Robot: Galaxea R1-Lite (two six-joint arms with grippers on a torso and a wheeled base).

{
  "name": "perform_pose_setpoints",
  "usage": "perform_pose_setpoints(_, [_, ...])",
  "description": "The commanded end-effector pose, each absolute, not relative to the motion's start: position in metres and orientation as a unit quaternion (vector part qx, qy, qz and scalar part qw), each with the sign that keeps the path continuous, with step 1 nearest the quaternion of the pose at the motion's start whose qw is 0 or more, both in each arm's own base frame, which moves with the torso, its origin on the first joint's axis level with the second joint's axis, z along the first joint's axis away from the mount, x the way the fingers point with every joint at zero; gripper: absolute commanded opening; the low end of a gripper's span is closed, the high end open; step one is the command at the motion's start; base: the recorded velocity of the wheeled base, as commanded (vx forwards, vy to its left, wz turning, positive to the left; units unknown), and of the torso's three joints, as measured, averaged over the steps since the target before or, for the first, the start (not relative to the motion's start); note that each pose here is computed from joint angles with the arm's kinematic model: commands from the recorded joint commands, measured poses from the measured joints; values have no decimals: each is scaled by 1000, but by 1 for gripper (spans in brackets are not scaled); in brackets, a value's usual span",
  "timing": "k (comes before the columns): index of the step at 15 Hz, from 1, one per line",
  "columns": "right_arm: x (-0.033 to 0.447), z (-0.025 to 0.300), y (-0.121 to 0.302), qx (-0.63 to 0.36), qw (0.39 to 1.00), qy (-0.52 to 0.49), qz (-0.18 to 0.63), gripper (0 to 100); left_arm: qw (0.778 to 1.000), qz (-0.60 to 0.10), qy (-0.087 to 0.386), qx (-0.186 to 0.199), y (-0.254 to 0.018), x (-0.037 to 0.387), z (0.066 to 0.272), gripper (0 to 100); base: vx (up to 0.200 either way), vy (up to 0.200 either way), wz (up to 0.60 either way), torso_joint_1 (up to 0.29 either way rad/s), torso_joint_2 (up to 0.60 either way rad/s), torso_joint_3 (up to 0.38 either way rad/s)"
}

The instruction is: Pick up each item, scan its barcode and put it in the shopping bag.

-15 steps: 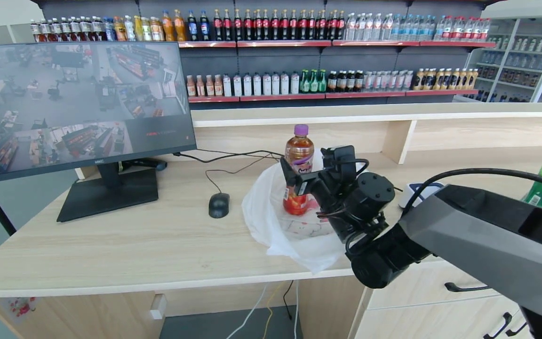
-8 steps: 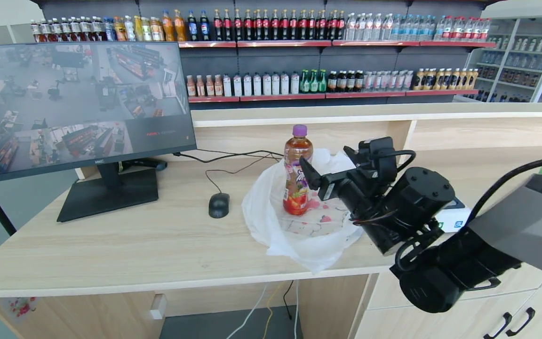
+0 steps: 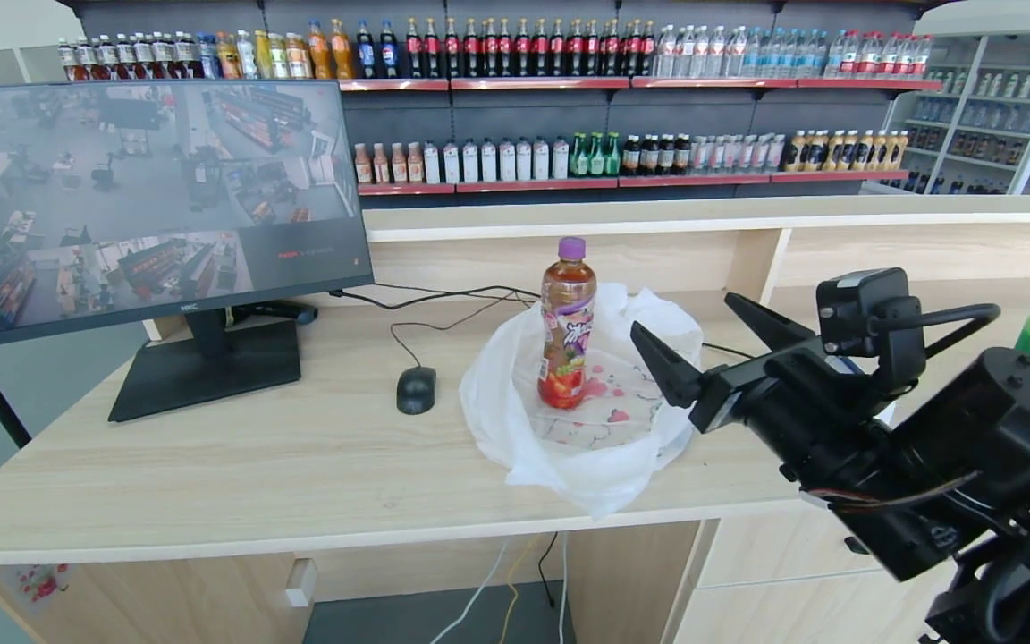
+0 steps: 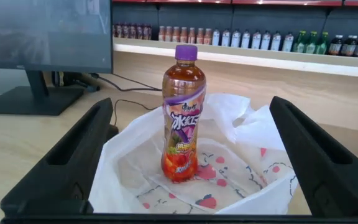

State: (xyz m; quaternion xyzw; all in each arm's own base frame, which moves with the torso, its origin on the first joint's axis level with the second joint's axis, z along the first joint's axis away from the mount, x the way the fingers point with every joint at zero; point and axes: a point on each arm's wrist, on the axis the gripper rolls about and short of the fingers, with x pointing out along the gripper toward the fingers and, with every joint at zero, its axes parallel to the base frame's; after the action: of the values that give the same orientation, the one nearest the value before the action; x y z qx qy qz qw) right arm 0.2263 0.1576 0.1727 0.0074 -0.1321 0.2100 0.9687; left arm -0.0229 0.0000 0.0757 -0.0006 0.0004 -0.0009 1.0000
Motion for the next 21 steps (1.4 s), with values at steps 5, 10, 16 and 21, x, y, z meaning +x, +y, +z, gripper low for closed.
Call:
perform_pose_setpoints(5, [210,182,151,16,965,-144,217,100,1000,-1,0,-1,0,-23,76,100,0,0,0,0,0,0])
perform_pose_setpoints(10, [209,181,149,20,966,-140,216,100,1000,-1,0,-2,0,-23,76,100,0,0,0,0,0,0])
perform_pose_setpoints(16, [212,176,151,21,967,-130,217,100,1000,-1,1,-1,0,-23,75,100,-100,0,0,4,2,-1])
perform_pose_setpoints(21, [212,173,150,19,968,-124,216,100,1000,-1,1,-1,0,-23,75,100,0,-80,0,3,1,2])
